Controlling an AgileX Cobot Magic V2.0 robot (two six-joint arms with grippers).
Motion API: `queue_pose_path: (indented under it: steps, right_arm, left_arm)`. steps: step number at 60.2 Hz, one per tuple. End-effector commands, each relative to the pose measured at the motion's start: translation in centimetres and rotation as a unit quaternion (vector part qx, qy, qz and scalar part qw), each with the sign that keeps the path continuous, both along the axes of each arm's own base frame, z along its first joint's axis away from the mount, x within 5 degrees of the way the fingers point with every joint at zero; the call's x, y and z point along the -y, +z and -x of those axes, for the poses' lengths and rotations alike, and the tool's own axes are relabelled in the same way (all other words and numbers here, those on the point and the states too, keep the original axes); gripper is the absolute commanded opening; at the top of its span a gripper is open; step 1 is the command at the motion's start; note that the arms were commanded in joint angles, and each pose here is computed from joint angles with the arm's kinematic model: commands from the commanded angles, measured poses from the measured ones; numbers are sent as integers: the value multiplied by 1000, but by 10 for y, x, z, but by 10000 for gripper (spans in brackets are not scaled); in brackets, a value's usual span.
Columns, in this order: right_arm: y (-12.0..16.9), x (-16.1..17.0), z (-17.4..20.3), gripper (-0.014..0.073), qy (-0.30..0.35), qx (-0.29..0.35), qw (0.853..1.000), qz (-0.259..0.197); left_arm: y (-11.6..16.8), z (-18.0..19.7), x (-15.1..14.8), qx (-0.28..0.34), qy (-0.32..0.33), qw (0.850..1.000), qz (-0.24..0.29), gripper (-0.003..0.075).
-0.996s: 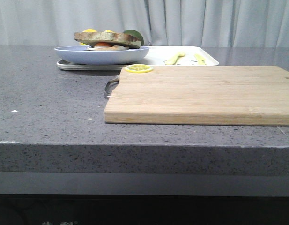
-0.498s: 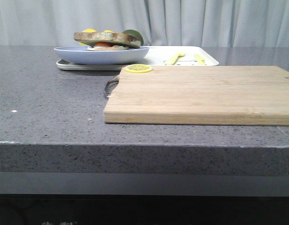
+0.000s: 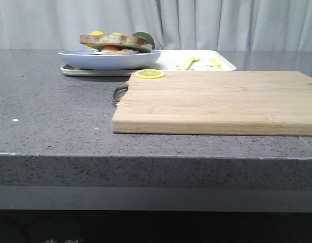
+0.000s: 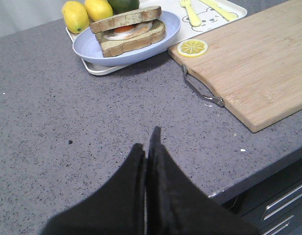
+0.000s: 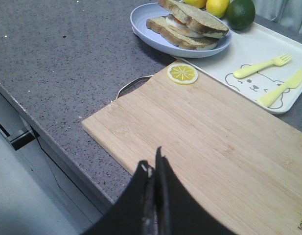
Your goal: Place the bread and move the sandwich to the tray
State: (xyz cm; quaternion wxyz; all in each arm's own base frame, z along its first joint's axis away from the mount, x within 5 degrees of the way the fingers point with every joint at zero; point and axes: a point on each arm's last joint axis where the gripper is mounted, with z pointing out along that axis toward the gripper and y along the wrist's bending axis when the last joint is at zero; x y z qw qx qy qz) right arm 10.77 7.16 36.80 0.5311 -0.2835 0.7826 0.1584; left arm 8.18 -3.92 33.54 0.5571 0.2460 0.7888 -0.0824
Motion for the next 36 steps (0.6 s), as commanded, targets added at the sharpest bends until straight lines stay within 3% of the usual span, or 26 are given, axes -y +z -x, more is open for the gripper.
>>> queue_pose_path:
  steps: [1,15,36]
  right_arm:
    - [12,0,-2,-67,-5,35,999,-21]
    - [12,0,-2,-67,-5,35,999,-20]
    - [12,0,-2,-67,-5,34,999,-20]
  left_arm:
    - [15,-1,1,42,-2,999,29,-17]
    - [14,7,-5,69,11,997,38,-17]
    - [-8,22,-27,134,133,981,49,-17]
